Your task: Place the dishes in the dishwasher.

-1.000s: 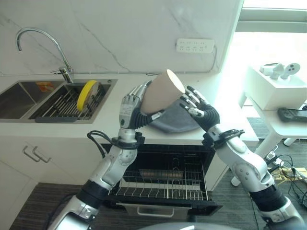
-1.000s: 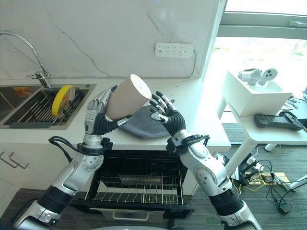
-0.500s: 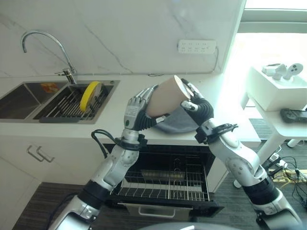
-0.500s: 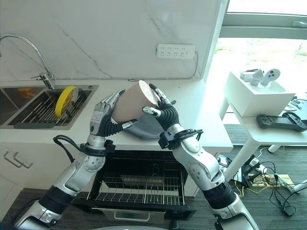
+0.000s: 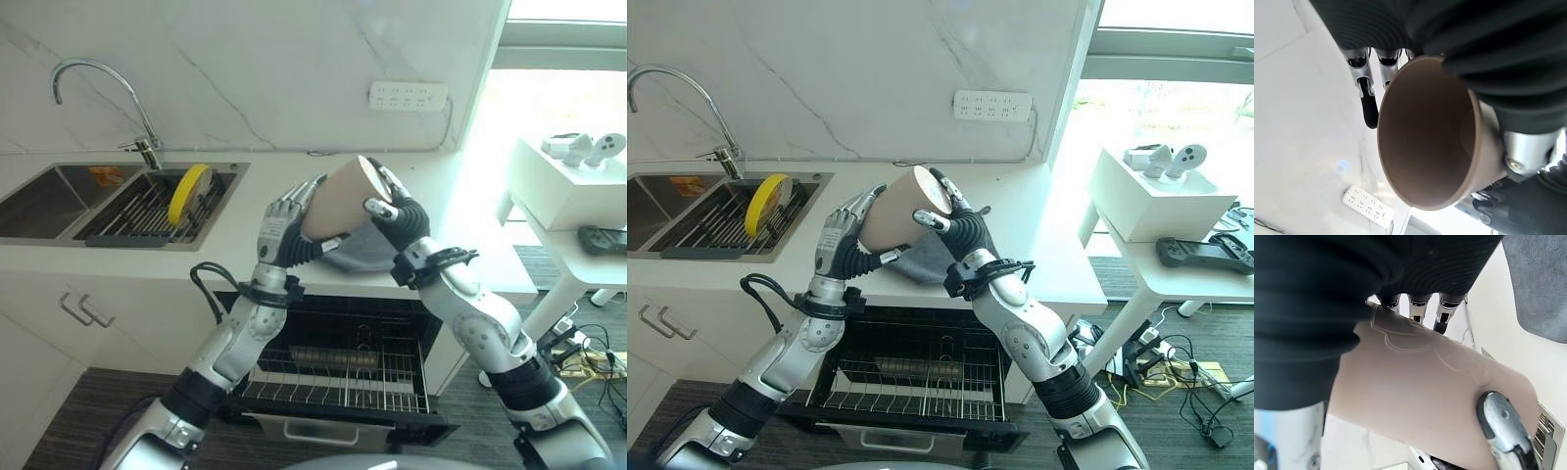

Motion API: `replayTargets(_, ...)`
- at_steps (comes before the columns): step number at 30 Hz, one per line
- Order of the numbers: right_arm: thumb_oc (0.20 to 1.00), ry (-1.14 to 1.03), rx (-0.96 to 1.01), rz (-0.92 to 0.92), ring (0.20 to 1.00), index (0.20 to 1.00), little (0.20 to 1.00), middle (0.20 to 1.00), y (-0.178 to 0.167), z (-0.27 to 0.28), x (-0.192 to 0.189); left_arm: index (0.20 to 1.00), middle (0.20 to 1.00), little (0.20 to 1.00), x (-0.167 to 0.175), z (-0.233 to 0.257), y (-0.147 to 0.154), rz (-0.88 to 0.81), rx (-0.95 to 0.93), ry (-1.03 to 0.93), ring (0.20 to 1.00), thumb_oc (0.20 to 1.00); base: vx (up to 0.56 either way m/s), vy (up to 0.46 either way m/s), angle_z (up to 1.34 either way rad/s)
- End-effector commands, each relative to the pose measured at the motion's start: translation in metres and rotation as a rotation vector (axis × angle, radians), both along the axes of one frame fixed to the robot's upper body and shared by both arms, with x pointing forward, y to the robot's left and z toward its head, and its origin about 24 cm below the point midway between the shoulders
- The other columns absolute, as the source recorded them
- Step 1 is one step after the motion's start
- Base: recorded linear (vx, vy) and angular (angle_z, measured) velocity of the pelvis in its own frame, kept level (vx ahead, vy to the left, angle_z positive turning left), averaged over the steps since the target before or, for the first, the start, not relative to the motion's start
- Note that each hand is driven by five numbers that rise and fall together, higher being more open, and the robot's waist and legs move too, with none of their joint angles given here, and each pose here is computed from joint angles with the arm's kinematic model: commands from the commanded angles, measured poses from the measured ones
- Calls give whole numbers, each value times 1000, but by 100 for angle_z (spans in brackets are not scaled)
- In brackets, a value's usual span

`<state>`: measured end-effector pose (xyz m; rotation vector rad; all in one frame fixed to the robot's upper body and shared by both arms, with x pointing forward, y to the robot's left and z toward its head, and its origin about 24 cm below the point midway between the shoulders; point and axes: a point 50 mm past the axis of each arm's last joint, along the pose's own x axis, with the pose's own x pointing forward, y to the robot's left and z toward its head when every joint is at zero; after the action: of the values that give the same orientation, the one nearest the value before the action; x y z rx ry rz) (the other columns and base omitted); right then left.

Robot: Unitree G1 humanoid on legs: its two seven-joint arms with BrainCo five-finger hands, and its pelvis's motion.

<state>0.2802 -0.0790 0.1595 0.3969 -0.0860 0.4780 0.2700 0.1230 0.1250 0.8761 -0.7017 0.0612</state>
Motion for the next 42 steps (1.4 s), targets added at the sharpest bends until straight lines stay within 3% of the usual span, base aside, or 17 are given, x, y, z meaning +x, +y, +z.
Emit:
replayTargets(1,1000,-101,101,125,1000,1000,1000,1000,27,36,-3,200,200,200,10,62,-17,-102,-38,-207,200,200,0,0,0)
replayTargets(10,1000,-99,108,126,1000,1000,1000,1000,30,39,-4,200,200,200,5,81,-18,-115,-131,-207,200,200,0,2,0)
replayTargets(26,1000,-92,81,117,1000,1000,1000,1000,40,37,-4,200,200,200,2,89,-25,-128,-135,-233,200,200,1,8,3)
replayTargets(42,1000,-16,2,65,1000,1000,1000,1000,40,16,4,200,200,200,13,39,-20,33,-11,-309,200,200,0,0,0)
